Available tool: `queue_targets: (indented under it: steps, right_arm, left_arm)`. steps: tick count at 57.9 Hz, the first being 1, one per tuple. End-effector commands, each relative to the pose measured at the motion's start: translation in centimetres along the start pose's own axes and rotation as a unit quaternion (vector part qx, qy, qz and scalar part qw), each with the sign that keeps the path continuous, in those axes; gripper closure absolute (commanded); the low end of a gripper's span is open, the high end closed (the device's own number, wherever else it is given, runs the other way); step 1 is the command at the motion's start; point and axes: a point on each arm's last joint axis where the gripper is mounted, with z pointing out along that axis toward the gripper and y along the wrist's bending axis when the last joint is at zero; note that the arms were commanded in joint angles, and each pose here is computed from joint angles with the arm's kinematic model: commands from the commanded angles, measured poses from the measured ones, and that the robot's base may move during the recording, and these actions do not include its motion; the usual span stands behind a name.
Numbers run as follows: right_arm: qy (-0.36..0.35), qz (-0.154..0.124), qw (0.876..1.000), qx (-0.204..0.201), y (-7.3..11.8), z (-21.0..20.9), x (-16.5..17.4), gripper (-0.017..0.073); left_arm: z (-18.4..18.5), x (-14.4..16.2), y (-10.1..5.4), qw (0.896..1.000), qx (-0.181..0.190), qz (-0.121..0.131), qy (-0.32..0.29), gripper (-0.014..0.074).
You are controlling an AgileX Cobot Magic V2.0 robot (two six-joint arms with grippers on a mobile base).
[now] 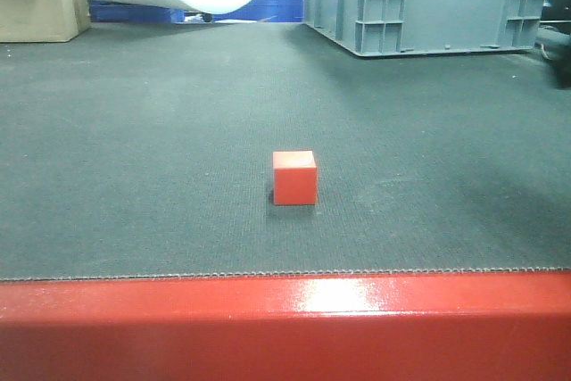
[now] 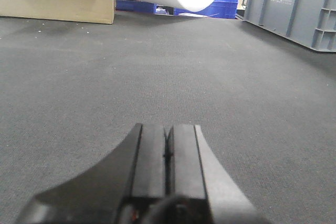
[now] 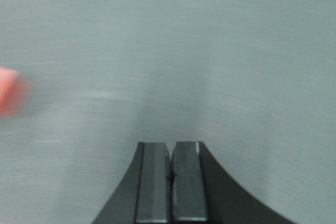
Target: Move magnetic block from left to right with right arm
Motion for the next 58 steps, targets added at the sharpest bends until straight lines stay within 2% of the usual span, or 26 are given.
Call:
queue_targets:
  steps: [1,9,21,34,40,50,58]
  right_arm:
    - [-0.095,0.014,0.995,0.031,-1.4,-1.9,-0.6,0.0495]
    - [-0.160,0.023,0.985,0.059,-2.3,-3.7,1.0,0.0495]
    - [-0.259,0.023,0.963,0.067,-2.1,-6.9,3.6,0.0495]
    - [-0.305,0.018,0.950,0.059,-1.6,-9.6,7.5,0.0495]
    - [-0.338,0.015,0.939,0.055,-1.3,-10.9,8.9,0.0495]
    - [-0.397,0.009,0.916,0.052,-1.1,-12.8,9.7,0.0495]
    - [-0.405,0.009,0.913,0.051,-1.0,-13.1,9.8,0.0495]
  left_arm:
    - [-0.1,-0.5,0.0,0.999,0.003,-0.005,-0.041,0.0720]
    - [-0.1,-0.5,0.0,0.999,0.003,-0.005,-0.041,0.0720]
    - [-0.1,-0.5,0.0,0.999,0.003,-0.005,-0.041,0.0720]
    - [-0.1,-0.5,0.0,0.999,0.003,-0.005,-0.041,0.0720]
    - [-0.1,-0.5,0.0,0.999,0.003,-0.005,-0.041,0.0720]
    - [-0.1,-0.5,0.0,0.999,0.003,-0.005,-0.041,0.0720]
    - [-0.1,-0.5,0.0,0.999,0.003,-0.005,-0.041,0.0720]
